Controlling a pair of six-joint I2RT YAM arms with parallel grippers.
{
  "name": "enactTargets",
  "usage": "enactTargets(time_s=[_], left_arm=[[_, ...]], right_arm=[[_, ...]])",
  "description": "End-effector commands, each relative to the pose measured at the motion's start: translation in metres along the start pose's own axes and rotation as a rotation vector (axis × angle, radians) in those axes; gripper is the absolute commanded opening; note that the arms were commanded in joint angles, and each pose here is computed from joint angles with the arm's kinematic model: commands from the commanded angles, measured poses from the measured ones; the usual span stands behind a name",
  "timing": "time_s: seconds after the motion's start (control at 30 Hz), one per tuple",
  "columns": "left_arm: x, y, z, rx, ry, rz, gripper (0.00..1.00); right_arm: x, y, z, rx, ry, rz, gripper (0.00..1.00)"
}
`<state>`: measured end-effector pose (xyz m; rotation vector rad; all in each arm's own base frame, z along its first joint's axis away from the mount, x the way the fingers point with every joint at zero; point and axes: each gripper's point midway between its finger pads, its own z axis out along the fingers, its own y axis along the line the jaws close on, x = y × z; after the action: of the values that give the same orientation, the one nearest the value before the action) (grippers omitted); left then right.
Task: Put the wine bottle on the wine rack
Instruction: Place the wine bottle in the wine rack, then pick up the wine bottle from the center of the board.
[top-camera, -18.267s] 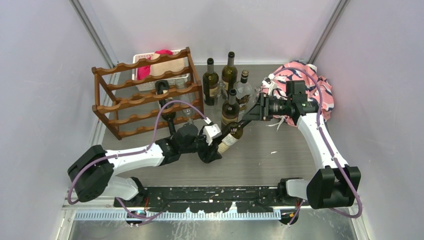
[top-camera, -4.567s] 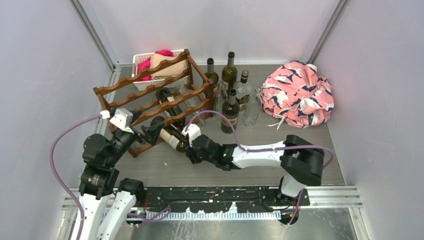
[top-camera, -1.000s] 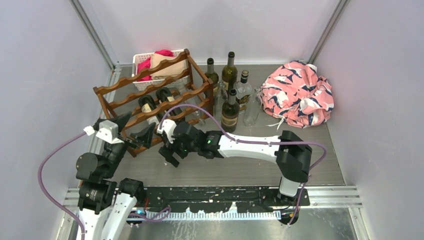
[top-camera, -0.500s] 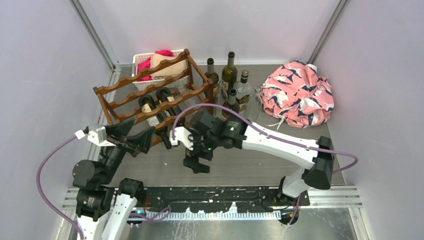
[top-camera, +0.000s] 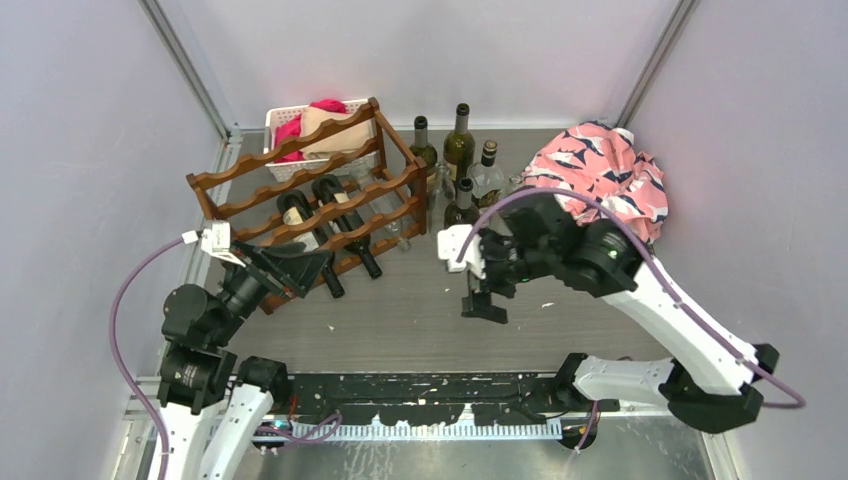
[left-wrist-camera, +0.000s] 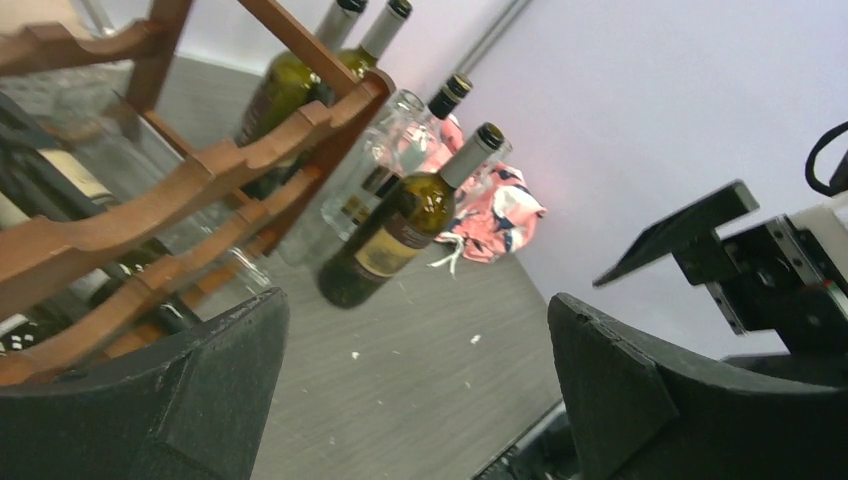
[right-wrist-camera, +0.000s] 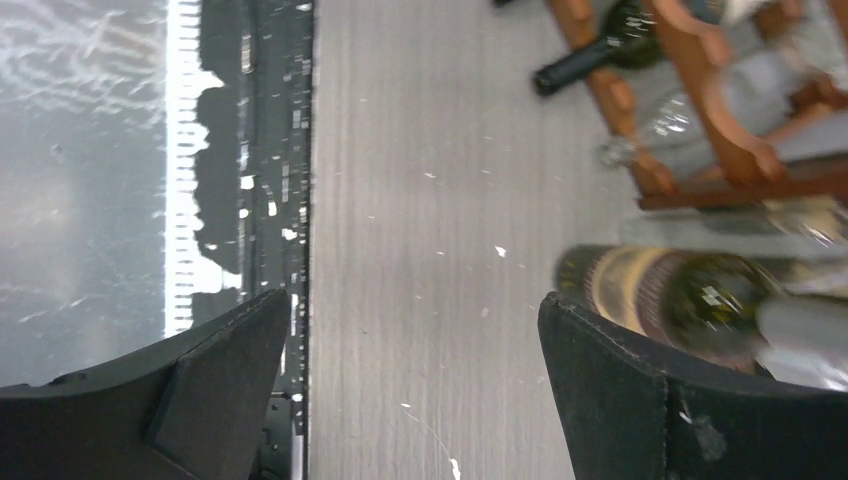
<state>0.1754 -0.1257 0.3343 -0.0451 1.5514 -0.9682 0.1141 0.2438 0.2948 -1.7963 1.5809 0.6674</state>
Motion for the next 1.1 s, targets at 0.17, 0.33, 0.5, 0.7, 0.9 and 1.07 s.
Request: enactTargets(time_s=[0.17, 0.33, 0.5, 0.7, 0.9, 1.07], left_arm=[[0.006, -0.030, 0.015, 0.129, 0.141, -0.122, 0.99], [0.017, -0.033, 0.024, 0.150, 0.230, -0.102, 0.99], [0.051, -0.042, 0.041, 0.158, 0.341, -0.036, 0.99], [0.108, -0.074, 0.069, 0.158, 0.440, 0.290, 1.00], [0.133, -0.082, 0.107, 0.158, 0.453, 0.466, 1.00], [0.151, -0.085, 0.118, 0.173, 0.476, 0.424, 1.00]], right_arm=[[0.016, -0.058, -0.053, 0.388, -0.053, 0.167, 1.00], [0.036, -0.067, -0.067, 0.442, 0.004, 0.316, 1.00], [0.072, -0.075, -0.077, 0.415, 0.142, 0.481, 1.00], [0.102, -0.089, -0.080, 0.510, 0.032, 0.606, 1.00], [0.145, -0.114, -0.050, 0.525, -0.155, 0.814, 1.00], [0.167, -0.138, -0.065, 0.605, -0.287, 0.865, 1.00]])
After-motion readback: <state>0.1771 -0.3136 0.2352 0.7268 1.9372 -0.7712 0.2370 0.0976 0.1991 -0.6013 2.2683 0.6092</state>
